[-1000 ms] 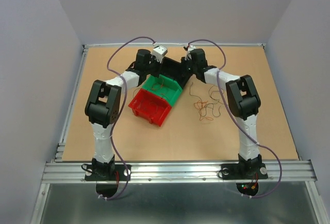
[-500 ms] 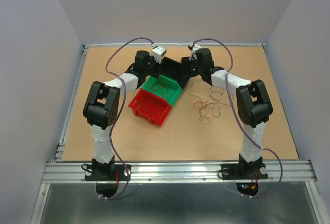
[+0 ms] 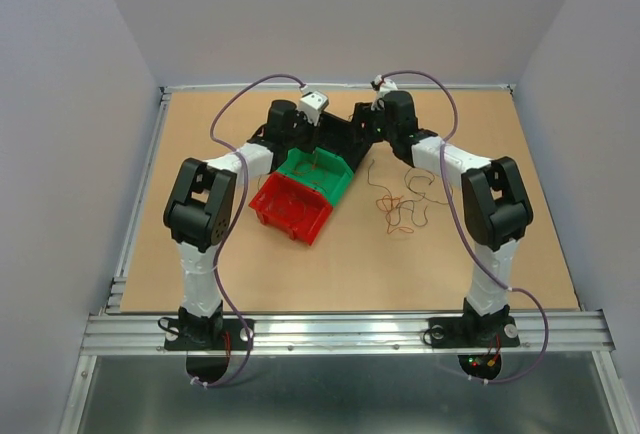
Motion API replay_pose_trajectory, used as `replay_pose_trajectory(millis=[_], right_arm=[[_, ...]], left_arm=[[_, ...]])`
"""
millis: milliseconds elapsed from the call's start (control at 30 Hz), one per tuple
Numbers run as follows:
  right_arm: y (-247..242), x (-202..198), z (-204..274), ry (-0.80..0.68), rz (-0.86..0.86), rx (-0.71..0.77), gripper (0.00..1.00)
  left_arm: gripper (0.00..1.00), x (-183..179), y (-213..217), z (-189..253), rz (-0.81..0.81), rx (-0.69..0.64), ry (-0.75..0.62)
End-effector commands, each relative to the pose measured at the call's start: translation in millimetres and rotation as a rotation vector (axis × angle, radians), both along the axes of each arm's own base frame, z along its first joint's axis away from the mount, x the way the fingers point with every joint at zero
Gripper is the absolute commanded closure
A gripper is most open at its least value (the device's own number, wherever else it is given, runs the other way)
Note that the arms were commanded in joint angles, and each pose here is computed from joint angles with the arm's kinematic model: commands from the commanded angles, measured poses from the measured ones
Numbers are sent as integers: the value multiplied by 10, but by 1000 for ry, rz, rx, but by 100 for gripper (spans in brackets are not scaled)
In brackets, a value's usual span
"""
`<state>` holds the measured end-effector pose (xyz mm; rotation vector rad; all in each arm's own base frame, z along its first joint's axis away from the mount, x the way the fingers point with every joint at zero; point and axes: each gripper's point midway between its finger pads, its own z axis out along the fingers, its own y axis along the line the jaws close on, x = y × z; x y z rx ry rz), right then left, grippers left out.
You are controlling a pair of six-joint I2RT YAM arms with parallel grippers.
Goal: Untangle the cables
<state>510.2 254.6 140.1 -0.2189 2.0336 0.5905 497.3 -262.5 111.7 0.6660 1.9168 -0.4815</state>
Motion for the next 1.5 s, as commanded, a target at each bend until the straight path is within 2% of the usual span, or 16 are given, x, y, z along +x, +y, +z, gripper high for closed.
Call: replay_pose_trajectory(millis=[0, 100, 133, 200, 400, 500, 667, 800, 900, 933, 967, 1033, 1133, 1267, 1433, 1467], right_arm=[[39, 182, 205, -88, -24, 54, 37], [-35, 154, 254, -94, -59, 49, 40], [-58, 128, 255, -93, -64, 44, 41], [-94, 58, 304, -99, -66, 43, 41], [-89, 64, 265, -93, -61, 35, 47], [-62, 71, 245, -89, -47, 35, 54], [46, 152, 165, -74, -14, 52, 57], [155, 291, 57, -59, -4, 67, 62], [191, 420, -106, -44, -27, 62, 69], [200, 439, -146, -38, -28, 62, 71], [233, 444, -195, -30, -19, 60, 72], [289, 484, -290, -18, -9, 54, 75], [321, 531, -438, 2, -23, -24, 78], [339, 389, -720, 86, 5, -173, 83], [281, 287, -471, 48, -11, -186, 83], [296, 288, -243, 4, -14, -158, 82]], left_arm=[[64, 13, 14, 444, 10, -18, -99], [58, -4, 37, 580, 13, -20, -128], [51, -17, 53, 595, 16, -16, -130], [47, -35, 75, 752, 20, -20, -160], [20, -160, 184, 1191, 32, -27, -248], [18, -254, 245, 1404, 37, -30, -289], [18, -427, 340, 1666, 49, -38, -298], [18, -707, 418, 1983, 38, -67, -317], [13, -888, 551, 2097, 70, -69, -325], [7, -909, 619, 2128, 102, -68, -336], [6, -954, 653, 2047, 106, -57, -332], [5, -1049, 742, 2215, 126, -75, -402], [4, -1167, 782, 2003, 125, -89, -425], [4, -1173, 713, 1784, 76, -62, -404], [4, -1129, 659, 1607, 43, -37, -382], [4, -1134, 637, 1559, 32, -35, -375]])
